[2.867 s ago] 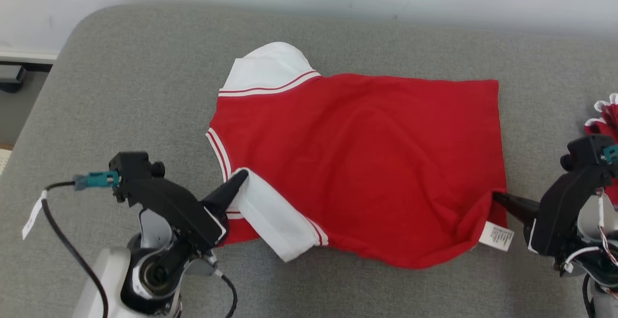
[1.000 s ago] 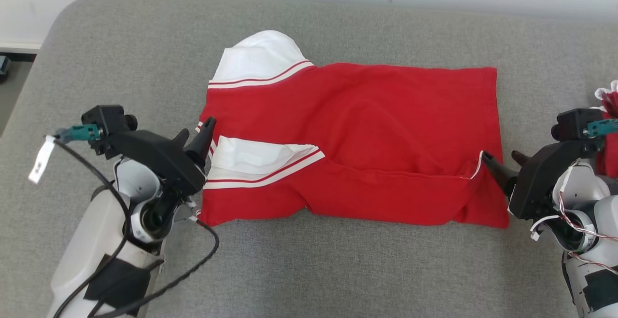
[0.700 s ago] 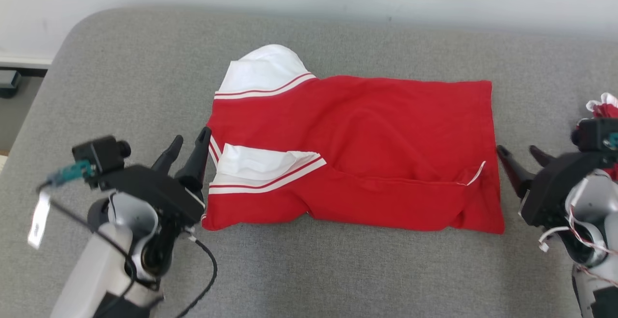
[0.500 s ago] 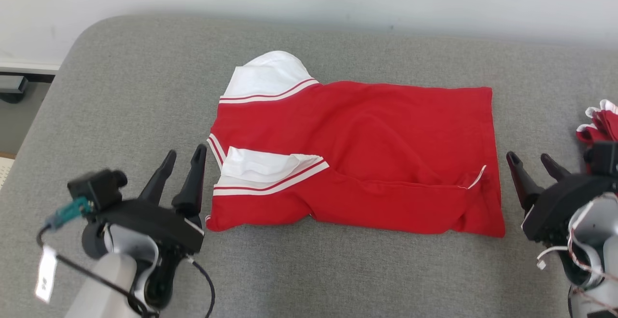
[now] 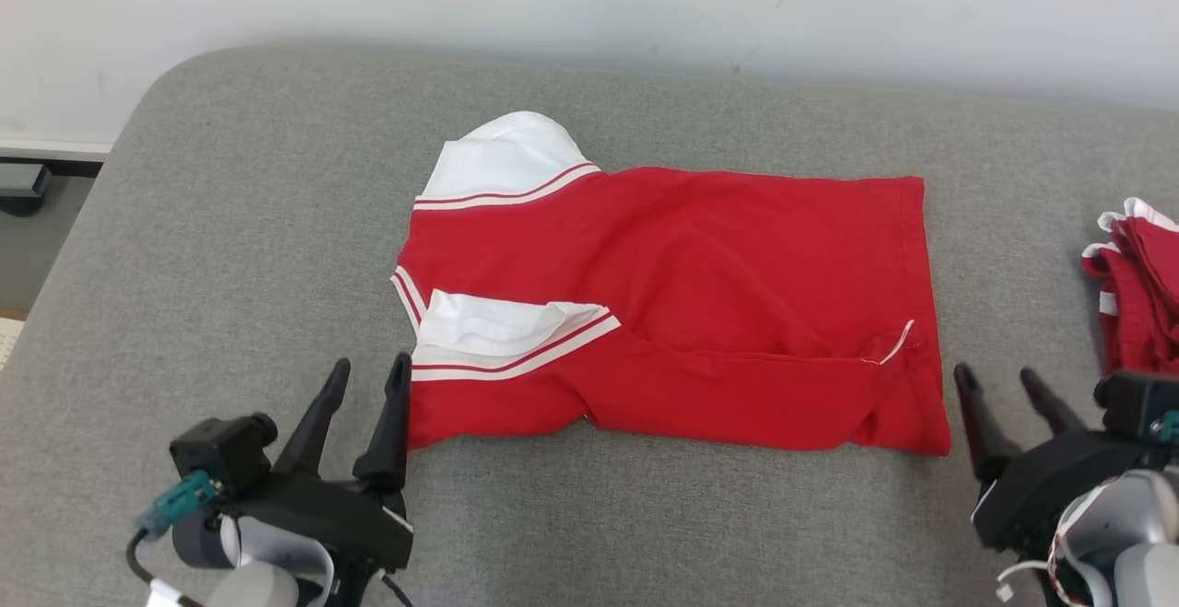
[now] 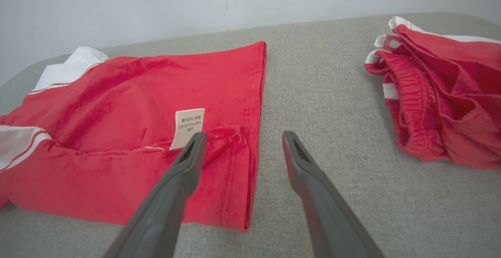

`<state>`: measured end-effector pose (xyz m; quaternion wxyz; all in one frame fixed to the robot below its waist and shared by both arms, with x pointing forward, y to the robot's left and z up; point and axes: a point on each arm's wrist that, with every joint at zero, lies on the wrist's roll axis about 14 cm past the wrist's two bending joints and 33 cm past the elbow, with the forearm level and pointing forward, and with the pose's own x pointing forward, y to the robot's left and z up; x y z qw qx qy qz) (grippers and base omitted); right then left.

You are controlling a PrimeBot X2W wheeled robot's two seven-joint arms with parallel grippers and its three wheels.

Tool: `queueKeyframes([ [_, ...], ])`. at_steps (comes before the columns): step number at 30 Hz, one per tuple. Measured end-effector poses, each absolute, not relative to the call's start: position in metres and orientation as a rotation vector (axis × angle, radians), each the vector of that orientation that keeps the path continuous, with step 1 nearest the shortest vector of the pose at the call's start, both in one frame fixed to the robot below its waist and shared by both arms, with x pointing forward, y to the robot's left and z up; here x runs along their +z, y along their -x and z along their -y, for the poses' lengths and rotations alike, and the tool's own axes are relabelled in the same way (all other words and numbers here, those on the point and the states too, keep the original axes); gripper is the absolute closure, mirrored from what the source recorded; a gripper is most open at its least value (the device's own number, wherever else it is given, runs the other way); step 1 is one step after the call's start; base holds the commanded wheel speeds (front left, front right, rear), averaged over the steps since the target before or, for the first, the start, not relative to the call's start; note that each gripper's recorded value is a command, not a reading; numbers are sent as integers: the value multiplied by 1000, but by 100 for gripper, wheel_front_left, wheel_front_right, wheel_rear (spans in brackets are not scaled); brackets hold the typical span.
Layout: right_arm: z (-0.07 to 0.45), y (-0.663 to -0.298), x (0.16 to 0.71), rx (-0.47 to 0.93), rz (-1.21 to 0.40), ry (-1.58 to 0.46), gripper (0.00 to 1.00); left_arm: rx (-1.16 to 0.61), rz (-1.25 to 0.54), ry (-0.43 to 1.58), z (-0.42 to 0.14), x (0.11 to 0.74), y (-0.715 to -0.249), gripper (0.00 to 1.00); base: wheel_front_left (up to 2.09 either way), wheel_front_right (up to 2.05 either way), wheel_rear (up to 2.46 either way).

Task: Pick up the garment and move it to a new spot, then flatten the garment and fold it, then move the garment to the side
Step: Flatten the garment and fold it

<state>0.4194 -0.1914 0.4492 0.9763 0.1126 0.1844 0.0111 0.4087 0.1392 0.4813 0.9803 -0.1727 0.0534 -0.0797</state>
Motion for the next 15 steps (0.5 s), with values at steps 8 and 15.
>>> queueKeyframes([
  [8, 185, -400, 423, 33, -457, -261, 0, -162, -151, 331, -135, 463, -398, 0, 0, 0, 0],
  [15, 182, -395, 415, 37, -485, -263, 0, -176, -227, 279, -129, 441, -390, 0, 0, 0, 0],
])
